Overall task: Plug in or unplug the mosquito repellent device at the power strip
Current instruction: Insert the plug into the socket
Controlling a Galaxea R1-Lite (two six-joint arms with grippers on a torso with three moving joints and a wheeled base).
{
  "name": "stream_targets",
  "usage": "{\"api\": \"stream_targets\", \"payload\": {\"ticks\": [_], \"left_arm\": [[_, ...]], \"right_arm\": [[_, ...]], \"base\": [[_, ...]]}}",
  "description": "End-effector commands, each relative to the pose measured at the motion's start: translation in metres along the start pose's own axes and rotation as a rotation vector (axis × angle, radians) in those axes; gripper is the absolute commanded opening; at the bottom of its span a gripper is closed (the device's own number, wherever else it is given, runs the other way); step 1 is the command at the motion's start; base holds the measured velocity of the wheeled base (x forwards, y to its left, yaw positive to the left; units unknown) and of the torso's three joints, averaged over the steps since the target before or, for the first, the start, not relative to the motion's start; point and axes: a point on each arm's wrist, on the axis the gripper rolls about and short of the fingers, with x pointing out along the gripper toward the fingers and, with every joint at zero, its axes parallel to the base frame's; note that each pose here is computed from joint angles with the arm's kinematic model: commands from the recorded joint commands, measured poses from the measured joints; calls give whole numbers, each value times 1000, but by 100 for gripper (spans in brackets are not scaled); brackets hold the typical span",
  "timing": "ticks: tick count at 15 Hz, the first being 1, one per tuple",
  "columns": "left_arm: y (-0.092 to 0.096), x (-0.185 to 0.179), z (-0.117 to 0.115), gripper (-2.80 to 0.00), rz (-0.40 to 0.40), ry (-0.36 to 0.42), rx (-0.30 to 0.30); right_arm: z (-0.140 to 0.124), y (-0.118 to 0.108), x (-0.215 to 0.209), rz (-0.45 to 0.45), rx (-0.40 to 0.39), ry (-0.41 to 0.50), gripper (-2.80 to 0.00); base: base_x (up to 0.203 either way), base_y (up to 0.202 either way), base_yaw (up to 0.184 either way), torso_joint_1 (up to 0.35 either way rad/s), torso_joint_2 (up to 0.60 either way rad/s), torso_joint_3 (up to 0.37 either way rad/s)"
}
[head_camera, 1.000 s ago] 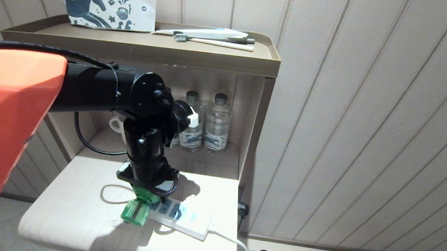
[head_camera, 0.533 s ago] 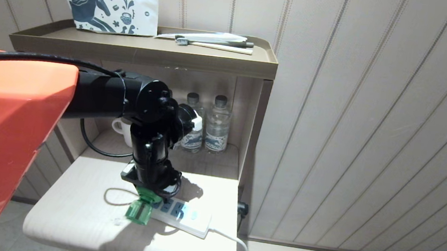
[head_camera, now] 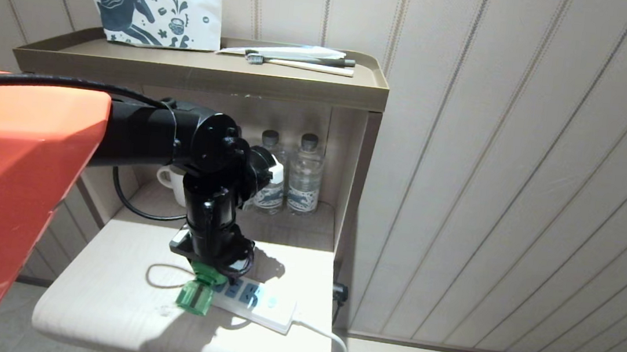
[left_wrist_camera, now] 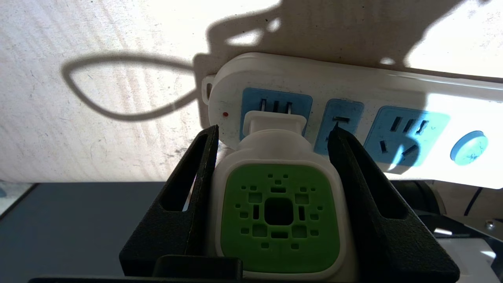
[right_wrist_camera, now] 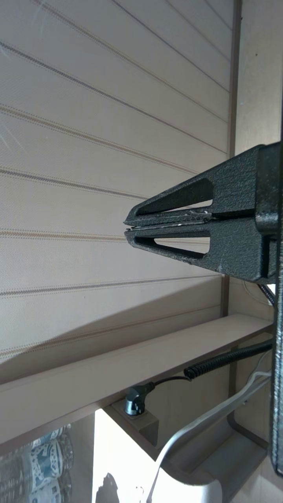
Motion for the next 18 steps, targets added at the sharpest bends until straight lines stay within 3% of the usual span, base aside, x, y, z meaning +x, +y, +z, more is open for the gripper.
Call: {"api": "stream_targets", "payload": {"ticks": [1, 6, 14, 18], "left_arm": [[4, -9, -5, -280, 3, 1, -3], [12, -33, -17, -280, -7, -20, -6], [21, -53, -35, -280, -2, 12, -1], [17, -43, -32, -280, 2, 35, -19]], "right_arm": [[0, 0, 0, 0, 0, -1, -280], [0, 0, 0, 0, 0, -1, -280], [0, 0, 0, 0, 0, -1, -280], [0, 0, 0, 0, 0, 0, -280]], "base": [[0, 0, 0, 0, 0, 0], [0, 0, 0, 0, 0, 0], [0, 0, 0, 0, 0, 0], [0, 0, 0, 0, 0, 0]]}}
